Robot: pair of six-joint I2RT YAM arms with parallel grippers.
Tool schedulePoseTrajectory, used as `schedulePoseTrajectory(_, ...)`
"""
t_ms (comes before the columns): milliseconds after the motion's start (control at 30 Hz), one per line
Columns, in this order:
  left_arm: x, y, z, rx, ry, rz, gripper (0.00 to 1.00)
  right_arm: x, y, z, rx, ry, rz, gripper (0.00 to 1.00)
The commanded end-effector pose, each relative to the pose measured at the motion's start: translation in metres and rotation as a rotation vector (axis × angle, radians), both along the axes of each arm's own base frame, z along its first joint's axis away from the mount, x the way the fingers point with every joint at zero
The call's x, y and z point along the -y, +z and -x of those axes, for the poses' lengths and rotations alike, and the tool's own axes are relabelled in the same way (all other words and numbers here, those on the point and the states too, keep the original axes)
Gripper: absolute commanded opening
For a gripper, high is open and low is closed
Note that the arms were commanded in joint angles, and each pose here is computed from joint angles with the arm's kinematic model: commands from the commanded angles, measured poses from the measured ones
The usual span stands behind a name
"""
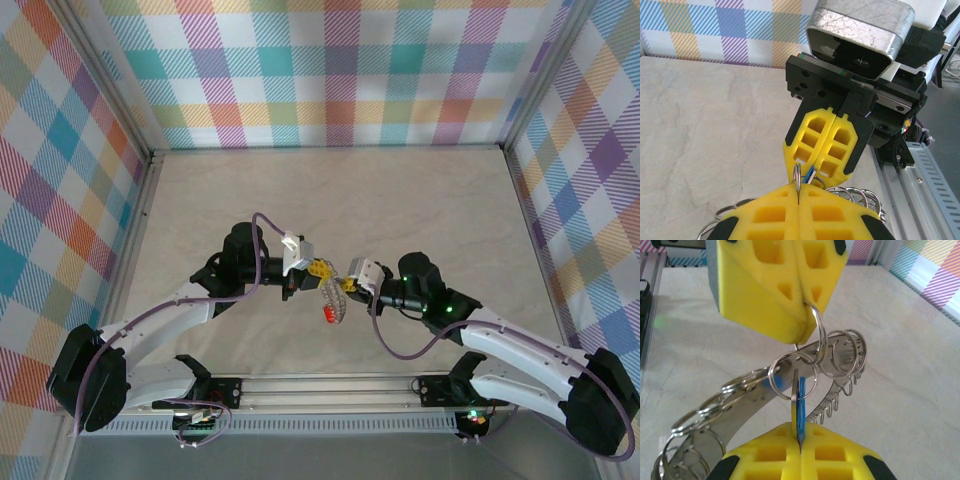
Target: Put the keys on the keyring
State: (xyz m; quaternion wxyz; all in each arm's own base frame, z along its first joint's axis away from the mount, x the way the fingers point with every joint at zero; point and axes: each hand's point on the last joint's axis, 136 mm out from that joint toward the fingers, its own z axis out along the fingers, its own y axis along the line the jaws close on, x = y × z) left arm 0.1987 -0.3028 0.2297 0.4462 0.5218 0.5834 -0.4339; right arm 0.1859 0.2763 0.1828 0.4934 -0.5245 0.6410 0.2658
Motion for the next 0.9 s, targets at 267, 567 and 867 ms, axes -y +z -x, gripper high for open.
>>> schedulePoseTrajectory(267, 0.000, 0.014, 0.007, 0.048, -0.047, 0.009, 0.00, 0.001, 0.024, -0.001, 0.041, 0.036, 0.102, 0.00)
schedulePoseTrajectory(567, -0.001, 0.014, 0.008, 0.050, -0.053, 0.005, 0.00, 0.006, 0.022, -0.006, 0.048, 0.065, 0.265, 0.00)
schedulePoseTrajectory(867, -0.002, 0.008, 0.009, 0.048, -0.069, -0.016, 0.00, 0.019, 0.023, -0.003, 0.044, 0.128, 0.420, 0.00)
